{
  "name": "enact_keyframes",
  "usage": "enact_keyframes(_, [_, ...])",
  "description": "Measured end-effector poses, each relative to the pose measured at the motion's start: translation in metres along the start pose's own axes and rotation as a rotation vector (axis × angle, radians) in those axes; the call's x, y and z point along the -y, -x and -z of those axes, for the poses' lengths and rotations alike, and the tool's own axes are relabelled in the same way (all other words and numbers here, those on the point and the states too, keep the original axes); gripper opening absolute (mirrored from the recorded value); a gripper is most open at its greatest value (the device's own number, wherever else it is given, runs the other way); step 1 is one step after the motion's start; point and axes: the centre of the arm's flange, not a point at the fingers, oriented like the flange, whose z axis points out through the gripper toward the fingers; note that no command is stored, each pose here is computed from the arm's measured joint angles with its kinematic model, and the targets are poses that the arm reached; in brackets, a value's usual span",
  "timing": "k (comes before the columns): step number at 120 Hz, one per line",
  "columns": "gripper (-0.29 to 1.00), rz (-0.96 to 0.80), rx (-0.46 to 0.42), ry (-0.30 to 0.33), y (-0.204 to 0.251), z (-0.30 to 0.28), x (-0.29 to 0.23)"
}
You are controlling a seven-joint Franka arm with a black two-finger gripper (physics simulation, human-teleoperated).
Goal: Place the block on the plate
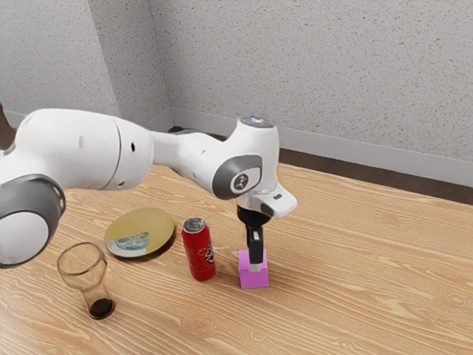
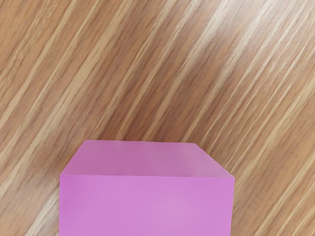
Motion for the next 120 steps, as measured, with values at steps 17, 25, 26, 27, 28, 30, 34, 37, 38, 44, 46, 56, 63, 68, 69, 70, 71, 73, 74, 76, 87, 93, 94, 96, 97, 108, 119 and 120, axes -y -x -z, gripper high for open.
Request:
enact_keyframes(17, [0.7, 0.011, 0.016, 0.022, -0.001, -0.019, 0.003])
enact_keyframes(25, [0.7, 0.012, 0.02, 0.029, -0.003, -0.027, 0.003])
enact_keyframes(26, [0.7, 0.012, 0.02, 0.029, -0.004, -0.028, 0.003])
enact_keyframes(27, [0.7, 0.012, 0.02, 0.029, -0.004, -0.028, 0.003])
enact_keyframes(28, [0.7, 0.012, 0.02, 0.03, -0.004, -0.029, 0.002])
enact_keyframes(30, [0.7, 0.012, 0.021, 0.031, -0.005, -0.03, 0.002])
enact_keyframes(34, [0.7, 0.012, 0.023, 0.032, -0.006, -0.033, 0.002])
enact_keyframes(37, [0.7, 0.012, 0.024, 0.033, -0.006, -0.035, 0.002])
enact_keyframes(38, [0.7, 0.012, 0.025, 0.034, -0.006, -0.036, 0.002])
enact_keyframes(44, [0.7, 0.013, 0.026, 0.035, -0.007, -0.039, 0.003])
enact_keyframes(46, [0.7, 0.014, 0.027, 0.036, -0.007, -0.04, 0.003])
enact_keyframes(56, [0.68, 0.018, 0.025, 0.035, -0.007, -0.041, 0.003])
enact_keyframes(63, [0.63, 0.022, 0.024, 0.034, -0.007, -0.041, 0.004])
enact_keyframes(68, [0.59, 0.025, 0.023, 0.033, -0.007, -0.041, 0.004])
enact_keyframes(69, [0.58, 0.026, 0.023, 0.033, -0.007, -0.041, 0.004])
enact_keyframes(70, [0.57, 0.027, 0.023, 0.033, -0.007, -0.041, 0.004])
enact_keyframes(71, [0.56, 0.027, 0.023, 0.033, -0.007, -0.041, 0.004])
enact_keyframes(73, [0.55, 0.028, 0.023, 0.033, -0.007, -0.041, 0.004])
enact_keyframes(74, [0.54, 0.029, 0.022, 0.033, -0.007, -0.041, 0.004])
enact_keyframes(76, [0.53, 0.03, 0.022, 0.033, -0.007, -0.041, 0.004])
enact_keyframes(87, [0.47, 0.035, 0.021, 0.031, -0.008, -0.041, 0.003])
enact_keyframes(93, [0.45, 0.039, 0.021, 0.03, -0.008, -0.041, 0.003])
enact_keyframes(94, [0.45, 0.04, 0.021, 0.03, -0.008, -0.041, 0.003])
enact_keyframes(96, [0.44, 0.041, 0.021, 0.03, -0.008, -0.041, 0.003])
enact_keyframes(97, [0.43, 0.042, 0.021, 0.03, -0.008, -0.041, 0.003])
enact_keyframes(108, [0.4, 0.048, 0.02, 0.028, -0.008, -0.041, 0.003])
enact_keyframes(119, [0.38, 0.054, 0.019, 0.025, -0.008, -0.039, 0.004])
enact_keyframes(120, [0.38, 0.054, 0.019, 0.024, -0.008, -0.039, 0.004])
